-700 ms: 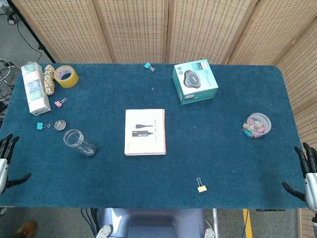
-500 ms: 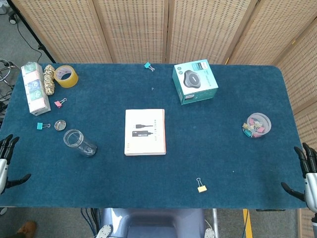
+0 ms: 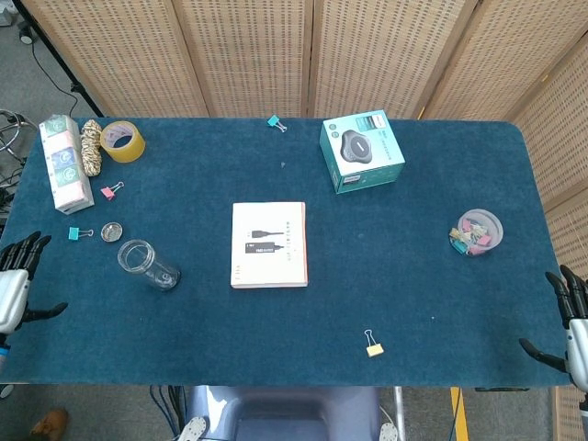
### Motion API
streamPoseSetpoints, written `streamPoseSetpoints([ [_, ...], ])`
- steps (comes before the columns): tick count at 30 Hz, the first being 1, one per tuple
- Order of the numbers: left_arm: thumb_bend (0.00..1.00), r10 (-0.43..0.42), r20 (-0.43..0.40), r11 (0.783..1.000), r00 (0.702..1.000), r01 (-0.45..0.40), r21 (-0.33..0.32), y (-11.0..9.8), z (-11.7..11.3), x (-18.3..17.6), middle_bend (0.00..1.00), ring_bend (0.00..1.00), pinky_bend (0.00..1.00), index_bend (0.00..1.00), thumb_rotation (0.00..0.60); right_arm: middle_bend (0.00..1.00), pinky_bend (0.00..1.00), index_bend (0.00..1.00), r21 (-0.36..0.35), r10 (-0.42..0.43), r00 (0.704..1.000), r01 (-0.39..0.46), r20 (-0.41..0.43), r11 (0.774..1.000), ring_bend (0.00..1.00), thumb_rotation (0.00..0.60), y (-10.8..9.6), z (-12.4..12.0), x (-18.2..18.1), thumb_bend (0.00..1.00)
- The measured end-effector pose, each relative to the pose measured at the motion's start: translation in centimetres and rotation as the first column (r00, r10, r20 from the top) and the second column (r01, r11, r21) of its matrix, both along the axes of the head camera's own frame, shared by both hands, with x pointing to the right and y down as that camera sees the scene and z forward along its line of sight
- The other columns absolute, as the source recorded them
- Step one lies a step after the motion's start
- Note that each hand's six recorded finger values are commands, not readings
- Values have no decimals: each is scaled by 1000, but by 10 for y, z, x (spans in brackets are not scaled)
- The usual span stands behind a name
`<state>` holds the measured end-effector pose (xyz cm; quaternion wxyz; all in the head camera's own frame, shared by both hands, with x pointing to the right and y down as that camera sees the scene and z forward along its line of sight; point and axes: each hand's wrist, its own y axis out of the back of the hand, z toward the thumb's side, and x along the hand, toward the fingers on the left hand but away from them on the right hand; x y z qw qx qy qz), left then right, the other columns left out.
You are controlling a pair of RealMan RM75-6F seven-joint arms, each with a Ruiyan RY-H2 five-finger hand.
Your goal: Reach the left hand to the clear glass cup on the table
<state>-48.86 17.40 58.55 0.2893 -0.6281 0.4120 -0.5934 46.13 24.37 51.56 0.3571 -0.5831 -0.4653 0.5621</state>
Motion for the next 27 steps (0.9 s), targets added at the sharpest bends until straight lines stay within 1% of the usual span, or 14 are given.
streamPoseSetpoints([
  [2,17,7,9,1000,1000,-7,-1,-13,9,-3,0,0,0,60,600,0,0,0,-8,4,1000,-4,0,1000,0,600,0,2,1,0],
  [4,48,12,17,1000,1000,-12,0,-29,21,-6,0,0,0,145,600,0,0,0,-15,6,1000,-6,0,1000,0,600,0,4,1,0],
  [7,89,17,22,1000,1000,-16,-10,-49,40,-6,0,0,0,233,600,0,0,0,-24,9,1000,-9,2,1000,0,600,-1,8,2,0],
  [10,107,21,33,999,999,-20,-36,-65,61,-4,0,0,0,255,600,0,0,0,-34,13,1000,-13,6,999,0,600,-2,11,2,0],
  [12,139,20,37,998,999,-18,-59,-75,76,0,0,0,0,263,600,0,0,0,-41,16,1000,-16,6,999,0,600,-2,13,3,0],
  [15,185,21,46,997,999,-18,-70,-86,91,6,0,0,0,292,600,0,0,0,-46,22,1000,-22,6,999,0,600,-3,15,4,0],
  [18,215,17,56,997,998,-13,-76,-94,105,12,0,0,0,311,600,0,0,0,-50,29,1000,-29,6,998,0,600,-4,16,6,0],
  [23,324,2,69,996,998,3,-86,-102,122,17,0,0,0,339,600,0,0,0,-50,38,999,-37,10,998,0,600,-5,17,8,0],
  [27,333,-2,85,994,996,11,-107,-105,133,19,0,0,0,349,600,0,0,0,-55,40,999,-39,16,998,0,600,-5,18,9,0],
])
